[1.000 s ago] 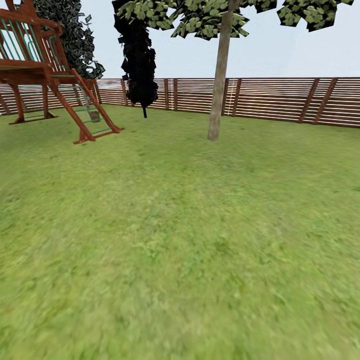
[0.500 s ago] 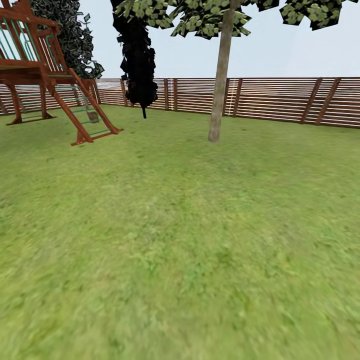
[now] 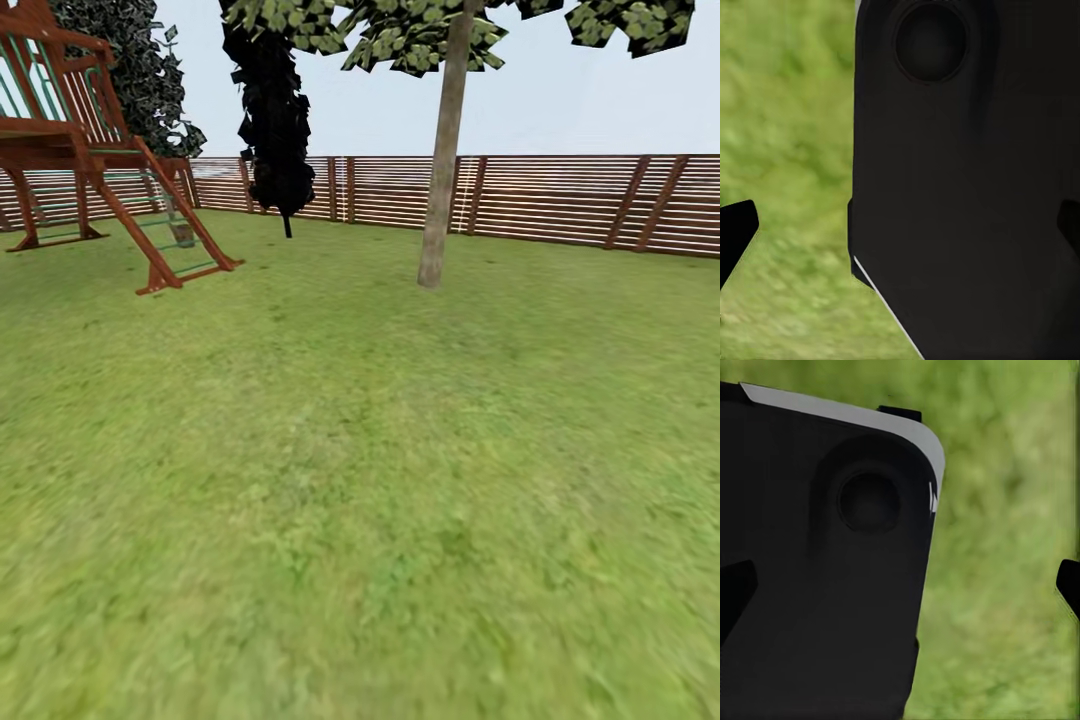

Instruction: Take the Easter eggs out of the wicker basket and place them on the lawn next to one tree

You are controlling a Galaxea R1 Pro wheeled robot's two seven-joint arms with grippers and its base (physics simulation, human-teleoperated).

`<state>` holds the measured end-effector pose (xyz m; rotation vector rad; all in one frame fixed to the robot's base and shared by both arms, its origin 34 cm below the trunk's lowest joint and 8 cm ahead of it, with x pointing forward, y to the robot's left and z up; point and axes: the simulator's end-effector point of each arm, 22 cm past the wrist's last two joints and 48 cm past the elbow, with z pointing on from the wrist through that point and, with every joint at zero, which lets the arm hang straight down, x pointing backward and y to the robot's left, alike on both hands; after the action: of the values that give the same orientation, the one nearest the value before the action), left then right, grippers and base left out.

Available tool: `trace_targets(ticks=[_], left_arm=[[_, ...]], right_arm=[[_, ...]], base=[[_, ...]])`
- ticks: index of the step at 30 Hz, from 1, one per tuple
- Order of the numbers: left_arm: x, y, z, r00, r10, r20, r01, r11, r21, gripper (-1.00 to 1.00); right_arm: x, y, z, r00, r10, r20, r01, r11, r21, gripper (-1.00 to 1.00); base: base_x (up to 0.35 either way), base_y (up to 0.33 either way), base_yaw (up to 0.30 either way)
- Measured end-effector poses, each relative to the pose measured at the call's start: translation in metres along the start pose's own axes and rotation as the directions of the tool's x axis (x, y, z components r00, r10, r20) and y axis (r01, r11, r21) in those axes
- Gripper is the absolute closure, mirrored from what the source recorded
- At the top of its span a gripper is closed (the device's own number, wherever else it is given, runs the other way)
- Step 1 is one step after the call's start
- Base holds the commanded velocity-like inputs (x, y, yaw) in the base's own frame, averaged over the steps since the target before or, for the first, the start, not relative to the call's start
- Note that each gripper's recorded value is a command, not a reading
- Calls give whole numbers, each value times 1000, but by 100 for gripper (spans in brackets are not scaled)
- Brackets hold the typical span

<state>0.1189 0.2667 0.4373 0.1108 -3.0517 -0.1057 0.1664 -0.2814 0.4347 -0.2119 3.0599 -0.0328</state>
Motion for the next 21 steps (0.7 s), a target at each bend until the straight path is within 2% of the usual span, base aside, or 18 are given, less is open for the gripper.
trace_targets(ticks=[9, 21], left_arm=[[0, 0, 0, 1000, 0, 0, 0, 1000, 0, -100], [0, 0, 0, 1000, 0, 0, 0, 1000, 0, -100]], right_arm=[[0, 2, 0, 1000, 0, 0, 0, 1000, -2, -100], [0, 1, 0, 1000, 2, 0, -2, 1000, 0, -100]], base=[[328, 0, 20], [328, 0, 214]])
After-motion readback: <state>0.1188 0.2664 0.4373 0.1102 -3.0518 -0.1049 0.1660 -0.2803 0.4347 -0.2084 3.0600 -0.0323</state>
